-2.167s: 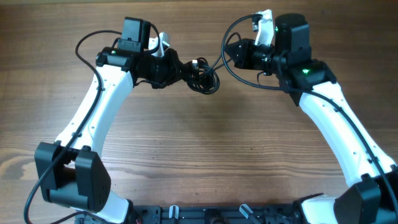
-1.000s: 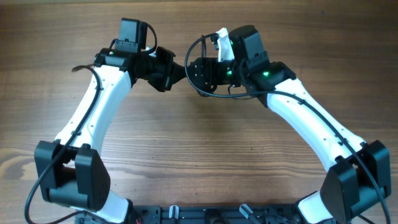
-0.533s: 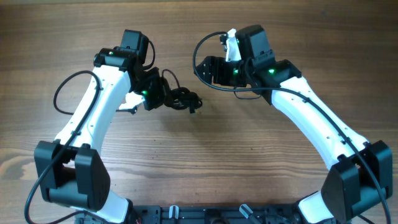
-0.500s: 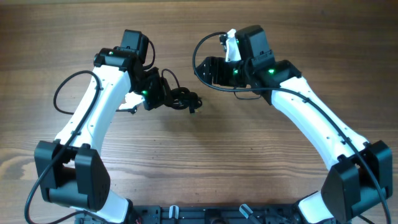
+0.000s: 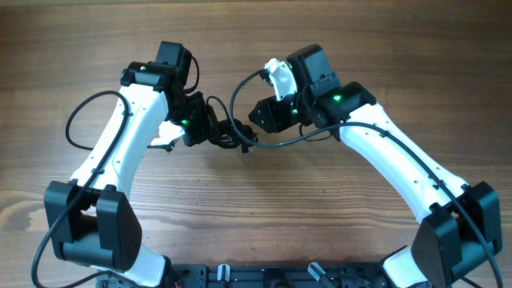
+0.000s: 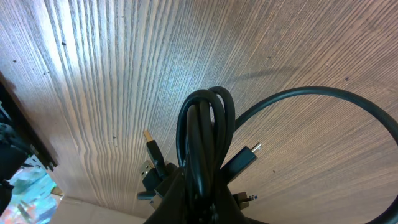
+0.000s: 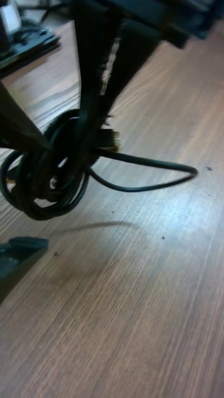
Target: Untangle cables
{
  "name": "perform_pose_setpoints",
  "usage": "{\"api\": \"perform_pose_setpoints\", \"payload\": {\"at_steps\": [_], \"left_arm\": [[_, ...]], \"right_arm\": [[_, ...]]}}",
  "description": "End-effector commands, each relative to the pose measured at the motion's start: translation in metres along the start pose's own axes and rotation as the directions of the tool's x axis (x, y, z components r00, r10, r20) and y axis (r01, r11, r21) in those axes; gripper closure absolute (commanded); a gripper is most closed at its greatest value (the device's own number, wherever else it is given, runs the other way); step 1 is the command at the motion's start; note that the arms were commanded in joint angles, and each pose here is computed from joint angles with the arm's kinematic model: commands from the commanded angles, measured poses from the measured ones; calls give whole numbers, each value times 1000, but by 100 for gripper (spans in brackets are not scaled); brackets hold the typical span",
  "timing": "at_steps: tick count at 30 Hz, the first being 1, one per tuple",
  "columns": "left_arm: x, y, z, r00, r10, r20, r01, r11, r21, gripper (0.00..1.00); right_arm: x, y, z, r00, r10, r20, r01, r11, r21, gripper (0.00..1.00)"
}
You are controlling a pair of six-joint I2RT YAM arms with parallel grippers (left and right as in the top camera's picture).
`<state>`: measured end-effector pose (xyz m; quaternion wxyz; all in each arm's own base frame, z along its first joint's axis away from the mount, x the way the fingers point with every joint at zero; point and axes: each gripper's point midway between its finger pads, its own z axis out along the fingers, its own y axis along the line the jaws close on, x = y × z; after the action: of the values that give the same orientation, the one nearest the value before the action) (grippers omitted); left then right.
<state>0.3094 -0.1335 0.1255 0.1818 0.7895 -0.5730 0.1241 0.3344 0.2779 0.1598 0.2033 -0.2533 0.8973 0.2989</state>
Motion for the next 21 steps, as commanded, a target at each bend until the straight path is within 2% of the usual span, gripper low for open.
{"api": "perform_pose_setpoints", "payload": {"at_steps": [1,3,5,8,12,17,21], "left_arm": [[-4,4,-3,994,-109,14,110,994,-13,96],[-15,8,-3,996,51,67,-50,998,-26,96],[-21,7,-4,987,132,90,-129,991,-30,96],[-26,7,-7,989,122,84,-119,992,-39,96],[-21,-2,-14,997,76,-25,-77,997,-24,96],[-6,-7,-25,979,74,-190,-81,996,-29,96],[-4,-1,-26,972,99,-211,-111,993,-47,96]], "right_arm": [[-3,17,-10,981,-191,17,191,979,-71,57],[4,21,-10,973,-230,-1,229,968,-104,58],[11,28,-11,966,-258,-16,253,957,-144,58],[17,37,-13,957,-289,-21,280,942,-187,58],[14,54,-17,931,-364,14,360,913,-194,57],[2,54,-11,904,-426,31,428,902,-60,59],[-2,68,-5,869,-491,58,493,869,-46,61]]}}
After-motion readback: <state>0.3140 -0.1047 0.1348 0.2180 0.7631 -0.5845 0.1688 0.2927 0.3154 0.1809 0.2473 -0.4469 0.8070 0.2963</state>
